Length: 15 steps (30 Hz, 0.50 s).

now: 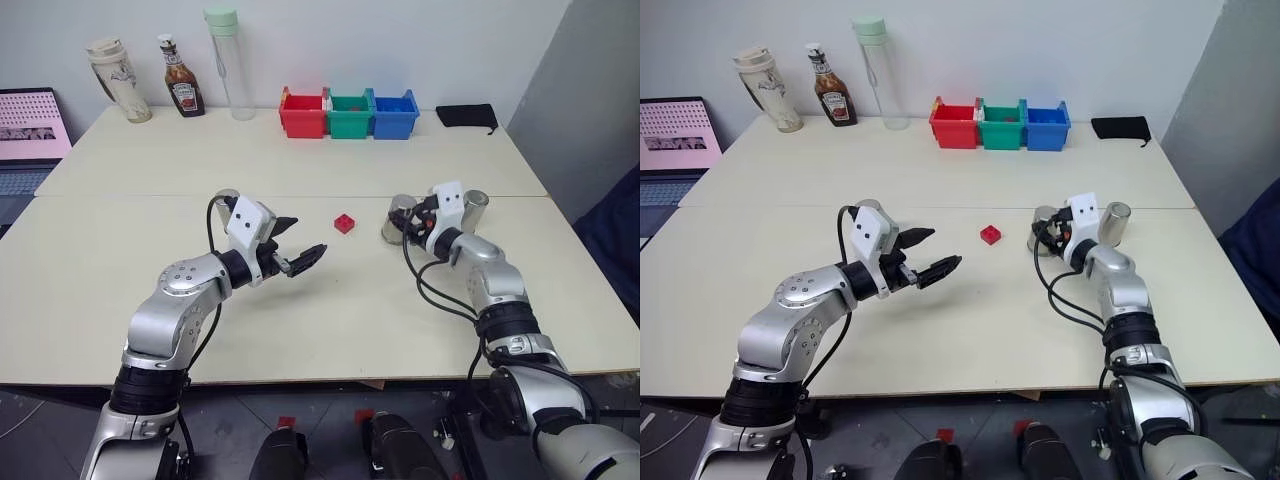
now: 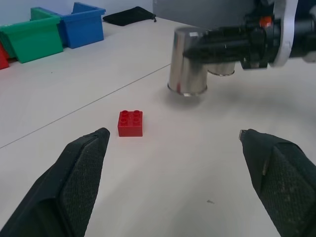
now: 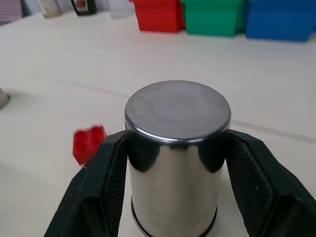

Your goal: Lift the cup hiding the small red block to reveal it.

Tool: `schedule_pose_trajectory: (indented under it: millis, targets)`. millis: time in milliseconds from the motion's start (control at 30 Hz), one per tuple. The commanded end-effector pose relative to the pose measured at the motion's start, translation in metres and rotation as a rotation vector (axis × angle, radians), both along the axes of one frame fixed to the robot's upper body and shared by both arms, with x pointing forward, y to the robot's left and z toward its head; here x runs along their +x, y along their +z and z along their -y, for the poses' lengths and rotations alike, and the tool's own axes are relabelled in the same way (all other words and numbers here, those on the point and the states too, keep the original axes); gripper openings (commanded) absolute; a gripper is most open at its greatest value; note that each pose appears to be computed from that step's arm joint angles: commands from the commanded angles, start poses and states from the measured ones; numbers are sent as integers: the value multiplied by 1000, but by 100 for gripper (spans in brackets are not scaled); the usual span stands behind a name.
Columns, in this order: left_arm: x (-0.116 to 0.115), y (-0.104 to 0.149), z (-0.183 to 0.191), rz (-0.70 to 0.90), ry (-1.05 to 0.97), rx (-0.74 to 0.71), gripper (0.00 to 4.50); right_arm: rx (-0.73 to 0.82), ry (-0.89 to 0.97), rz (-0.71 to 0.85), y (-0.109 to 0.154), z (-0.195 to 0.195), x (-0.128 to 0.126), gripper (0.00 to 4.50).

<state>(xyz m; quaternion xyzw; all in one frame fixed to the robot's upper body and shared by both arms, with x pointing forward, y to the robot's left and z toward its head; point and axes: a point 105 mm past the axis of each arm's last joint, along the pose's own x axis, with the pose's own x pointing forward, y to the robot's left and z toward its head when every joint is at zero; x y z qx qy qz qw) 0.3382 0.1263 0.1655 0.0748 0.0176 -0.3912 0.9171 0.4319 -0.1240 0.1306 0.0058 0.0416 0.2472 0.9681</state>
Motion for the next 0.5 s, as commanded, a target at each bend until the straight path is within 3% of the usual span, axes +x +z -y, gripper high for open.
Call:
schedule_pose_trajectory:
  millis: [33,67,133,167,333,500]
  targets:
    - [1,14,4,62,-22,6,450,1,-28,50,0,3,2,258]
    - [0,14,4,63,-25,8,450,-10,-33,55,-2,4,2,258]
    - [0,15,5,65,-26,6,450,-14,-41,63,-5,6,2,328]
    - [0,16,4,67,-24,5,450,-12,-42,67,-6,6,1,332]
    - [-1,14,-2,60,-6,9,450,-43,-26,86,-3,8,-7,445]
    - [0,15,-9,54,20,19,450,-98,-2,67,5,17,-26,445]
